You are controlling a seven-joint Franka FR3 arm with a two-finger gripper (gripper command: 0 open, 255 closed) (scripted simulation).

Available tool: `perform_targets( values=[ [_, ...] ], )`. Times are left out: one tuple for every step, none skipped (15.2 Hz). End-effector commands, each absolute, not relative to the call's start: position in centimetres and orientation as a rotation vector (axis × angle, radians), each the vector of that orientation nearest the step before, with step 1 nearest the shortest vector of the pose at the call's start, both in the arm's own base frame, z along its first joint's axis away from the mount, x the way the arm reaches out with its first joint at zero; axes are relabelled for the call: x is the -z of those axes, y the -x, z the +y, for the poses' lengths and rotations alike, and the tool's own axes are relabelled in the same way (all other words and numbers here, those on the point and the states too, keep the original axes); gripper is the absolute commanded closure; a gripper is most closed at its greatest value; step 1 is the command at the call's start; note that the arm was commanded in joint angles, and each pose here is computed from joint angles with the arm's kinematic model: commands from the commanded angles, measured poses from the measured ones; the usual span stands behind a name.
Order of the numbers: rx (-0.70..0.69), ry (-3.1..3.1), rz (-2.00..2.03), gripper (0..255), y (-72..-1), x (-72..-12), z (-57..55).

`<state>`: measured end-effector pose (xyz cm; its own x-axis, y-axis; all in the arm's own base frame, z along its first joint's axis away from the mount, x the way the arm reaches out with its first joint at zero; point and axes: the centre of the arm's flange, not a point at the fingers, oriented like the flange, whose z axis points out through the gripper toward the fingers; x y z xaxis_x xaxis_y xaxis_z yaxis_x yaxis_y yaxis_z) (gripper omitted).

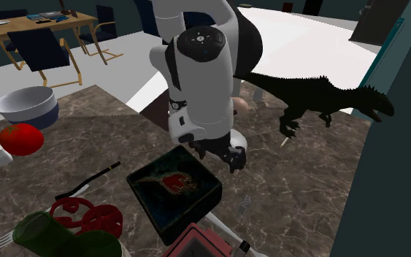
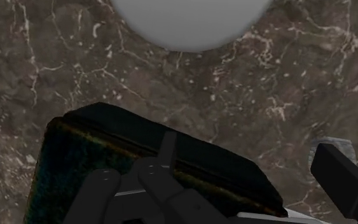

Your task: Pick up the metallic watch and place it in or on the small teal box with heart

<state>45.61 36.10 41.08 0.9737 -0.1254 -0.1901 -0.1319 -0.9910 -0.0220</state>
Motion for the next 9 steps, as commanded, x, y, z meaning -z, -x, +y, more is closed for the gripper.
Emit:
perform_targets(
  values=[
    [-0.295,3.083,0.226,0,-47.2,-40.2,38.3],
    [-0.295,3.082,0.237,0,-47.8,-39.8,39.4],
    [-0.296,3.081,0.247,0,-48.5,-39.4,40.4],
    [-0.296,3.079,0.258,0,-49.2,-38.9,41.4],
    [-0.297,3.078,0.268,0,-49.9,-38.5,42.5],
    [-0.298,3.076,0.279,0,-50.6,-38.1,43.5],
    [-0.298,3.074,0.29,0,-51.2,-37.7,44.5],
    [-0.299,3.073,0.299,0,-51.9,-37.3,45.4],
    [-0.299,3.073,0.299,0,-51.8,-36.8,45.5]
  ],
)
